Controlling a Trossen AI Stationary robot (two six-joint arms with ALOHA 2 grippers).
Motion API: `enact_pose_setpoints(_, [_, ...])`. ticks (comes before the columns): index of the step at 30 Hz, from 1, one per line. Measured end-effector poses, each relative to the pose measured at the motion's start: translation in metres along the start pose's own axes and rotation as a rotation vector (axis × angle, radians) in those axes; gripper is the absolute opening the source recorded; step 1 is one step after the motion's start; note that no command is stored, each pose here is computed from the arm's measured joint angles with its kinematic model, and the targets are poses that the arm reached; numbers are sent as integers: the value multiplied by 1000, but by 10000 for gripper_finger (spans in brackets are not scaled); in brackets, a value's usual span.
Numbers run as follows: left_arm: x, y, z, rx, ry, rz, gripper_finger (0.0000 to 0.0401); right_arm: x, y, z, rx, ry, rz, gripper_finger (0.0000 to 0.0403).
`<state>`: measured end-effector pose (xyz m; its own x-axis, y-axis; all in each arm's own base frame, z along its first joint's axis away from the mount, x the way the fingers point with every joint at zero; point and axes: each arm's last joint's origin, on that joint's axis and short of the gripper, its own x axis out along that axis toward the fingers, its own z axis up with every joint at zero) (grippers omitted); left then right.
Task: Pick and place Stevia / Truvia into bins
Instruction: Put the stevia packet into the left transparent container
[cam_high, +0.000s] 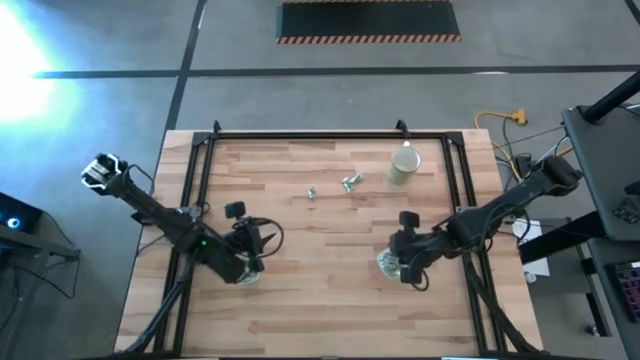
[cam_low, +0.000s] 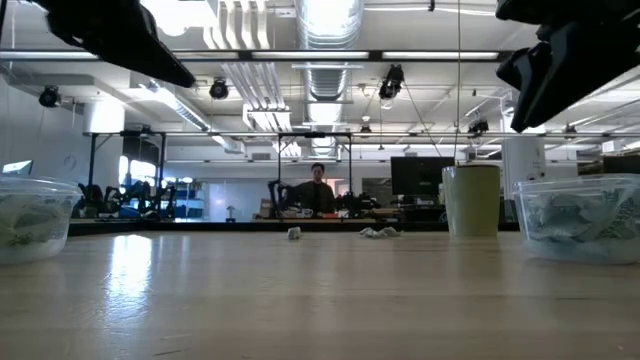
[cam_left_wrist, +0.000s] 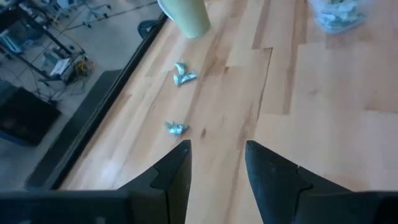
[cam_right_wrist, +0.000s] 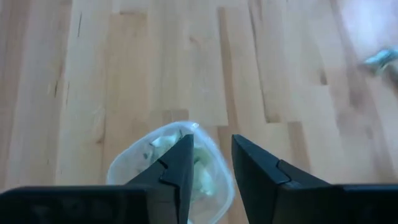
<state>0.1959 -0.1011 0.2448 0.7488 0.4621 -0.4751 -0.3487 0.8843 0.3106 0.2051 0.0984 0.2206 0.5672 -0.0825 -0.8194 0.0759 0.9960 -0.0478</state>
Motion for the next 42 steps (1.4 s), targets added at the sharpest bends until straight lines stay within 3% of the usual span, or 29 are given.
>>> enact_pose_setpoints(10, [61, 45, 24, 137, 47, -104, 134, -6, -2, 3, -17, -33, -10, 85])
enact_pose_setpoints(19, [122, 87, 18, 183, 163, -173, 134, -5, -1, 3, -63, -36, -9, 75])
enact_pose_setpoints(32, [197, 87, 19, 297, 313, -205, 134, -4, -2, 1, -70, -30, -11, 77])
enact_pose_setpoints(42, [235, 86, 19, 409, 433, -235, 134, -3, -2, 0, -71, -28, -12, 71])
